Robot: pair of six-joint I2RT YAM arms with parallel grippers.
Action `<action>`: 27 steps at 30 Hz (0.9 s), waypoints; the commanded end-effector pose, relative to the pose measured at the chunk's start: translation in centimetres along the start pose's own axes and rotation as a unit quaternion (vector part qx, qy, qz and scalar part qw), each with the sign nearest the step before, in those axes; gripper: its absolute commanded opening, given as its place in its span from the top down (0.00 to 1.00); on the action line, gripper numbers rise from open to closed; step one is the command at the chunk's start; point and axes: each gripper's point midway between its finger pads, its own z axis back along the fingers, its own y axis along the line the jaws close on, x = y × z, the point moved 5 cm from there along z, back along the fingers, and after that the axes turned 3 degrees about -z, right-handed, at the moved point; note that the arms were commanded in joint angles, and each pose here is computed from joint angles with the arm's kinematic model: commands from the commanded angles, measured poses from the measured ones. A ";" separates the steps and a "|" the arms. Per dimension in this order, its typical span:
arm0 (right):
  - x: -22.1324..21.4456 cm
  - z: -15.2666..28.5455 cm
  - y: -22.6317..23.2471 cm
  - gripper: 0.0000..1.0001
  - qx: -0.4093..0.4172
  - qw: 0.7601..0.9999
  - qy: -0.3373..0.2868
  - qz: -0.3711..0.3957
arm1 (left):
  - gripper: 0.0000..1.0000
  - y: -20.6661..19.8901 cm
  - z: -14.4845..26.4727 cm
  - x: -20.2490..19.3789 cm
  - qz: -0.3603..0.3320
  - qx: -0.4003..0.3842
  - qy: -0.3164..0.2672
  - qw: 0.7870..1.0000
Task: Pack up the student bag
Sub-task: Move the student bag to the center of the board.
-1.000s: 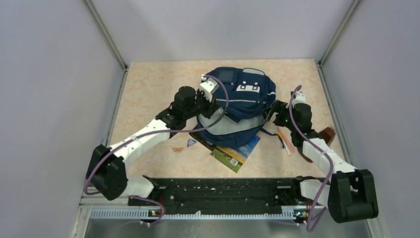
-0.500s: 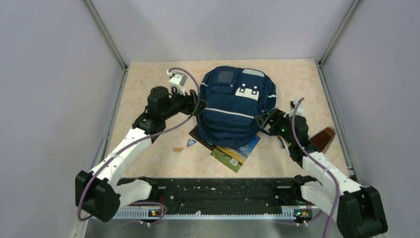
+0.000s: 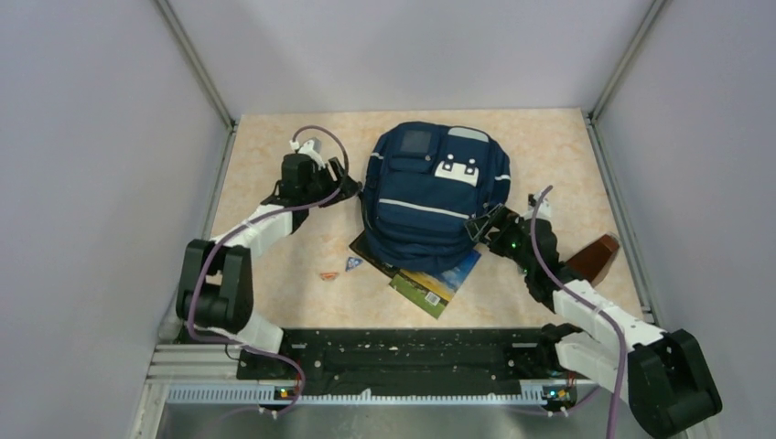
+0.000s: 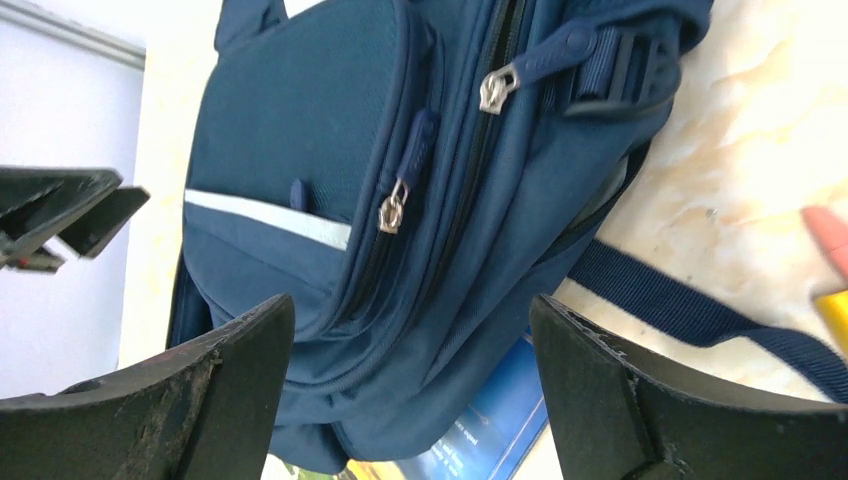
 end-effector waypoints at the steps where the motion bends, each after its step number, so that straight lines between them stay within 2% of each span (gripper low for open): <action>1: -0.8 -0.6 0.9 0.16 0.020 1.000 0.001 -0.013 | 0.37 0.6 -2.5 3.1 0.022 -0.012 -0.039 0.999; 5: -1.3 -0.8 1.0 0.18 0.020 1.000 0.007 -0.007 | 0.50 2.4 -4.9 2.9 0.064 -0.039 -0.007 0.997; 11: -1.5 -1.1 1.1 0.18 0.025 1.000 0.009 -0.007 | 0.51 3.3 -7.5 2.4 0.090 -0.078 0.011 0.993; 17: -1.1 -0.9 1.6 0.18 0.036 0.999 0.006 -0.004 | 0.45 4.6 -7.6 2.0 0.010 -0.078 -0.003 0.997; 20: -1.3 -0.9 1.3 0.17 0.032 0.999 0.005 -0.001 | 0.42 5.2 -7.4 1.7 -0.039 -0.070 0.012 0.997; 27: -2.0 -2.1 1.3 0.13 0.036 0.999 0.021 -0.011 | 0.41 6.0 -6.6 1.2 -0.066 -0.040 0.021 0.997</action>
